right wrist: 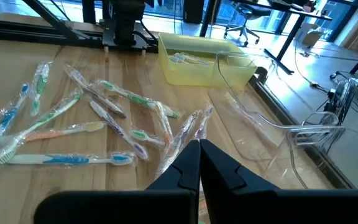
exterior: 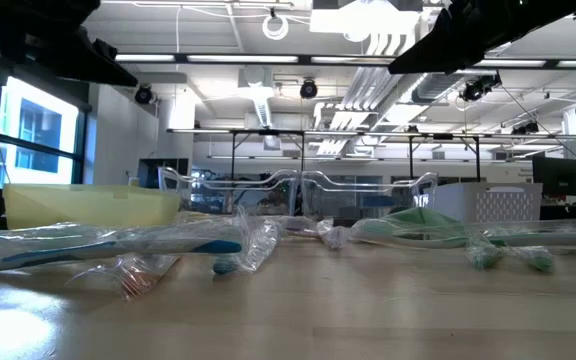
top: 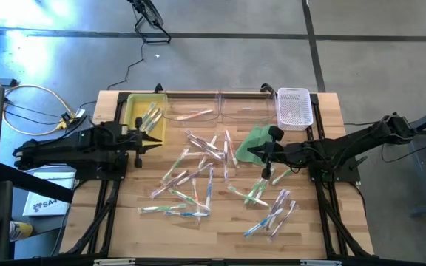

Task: Pick & Place Toothbrushes
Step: Put the green toothbrush into the right transparent bin

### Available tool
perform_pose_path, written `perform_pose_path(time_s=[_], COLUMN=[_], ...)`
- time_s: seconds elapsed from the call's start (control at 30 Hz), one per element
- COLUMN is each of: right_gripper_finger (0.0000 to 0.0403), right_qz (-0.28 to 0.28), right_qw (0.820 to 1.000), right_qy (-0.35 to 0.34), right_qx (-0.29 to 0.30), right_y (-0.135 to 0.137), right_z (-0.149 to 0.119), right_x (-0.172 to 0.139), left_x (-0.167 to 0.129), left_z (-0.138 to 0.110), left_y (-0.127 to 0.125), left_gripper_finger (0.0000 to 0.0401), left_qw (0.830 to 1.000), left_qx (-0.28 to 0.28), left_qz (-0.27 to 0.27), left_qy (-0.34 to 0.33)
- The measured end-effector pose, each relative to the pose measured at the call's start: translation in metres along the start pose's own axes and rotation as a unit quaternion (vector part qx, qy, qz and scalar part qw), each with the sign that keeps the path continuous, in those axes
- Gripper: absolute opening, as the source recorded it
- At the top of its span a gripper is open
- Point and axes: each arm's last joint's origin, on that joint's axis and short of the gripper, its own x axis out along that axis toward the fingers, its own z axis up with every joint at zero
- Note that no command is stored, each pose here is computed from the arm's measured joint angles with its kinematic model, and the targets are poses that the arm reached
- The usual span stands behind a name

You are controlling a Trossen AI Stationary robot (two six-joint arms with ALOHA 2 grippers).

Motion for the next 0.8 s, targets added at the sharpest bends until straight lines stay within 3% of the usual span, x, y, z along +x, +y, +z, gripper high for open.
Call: perform_pose_path(time_s=[0.23,0.5,0.8], right_gripper_finger=[0.0003,0.0003,0.0003], right_qz=[0.000,0.000,0.000], right_qw=[1.000,1.000,0.998], right_qy=[0.000,0.000,0.000], right_qx=[0.023,0.031,0.065], right_y=[0.000,0.000,0.000], right_z=[0.000,0.000,0.000], right_x=[0.000,0.000,0.000], left_x=[0.015,0.020,0.036], left_z=[-0.007,-0.018,-0.024], left_y=[-0.003,-0.009,-0.016], left_gripper_finger=[0.0017,0.0001,0.0001], left_qw=[0.995,0.974,0.956], left_qx=[-0.072,-0.173,-0.198], left_qz=[-0.015,-0.057,-0.092], left_qy=[0.066,0.136,0.194])
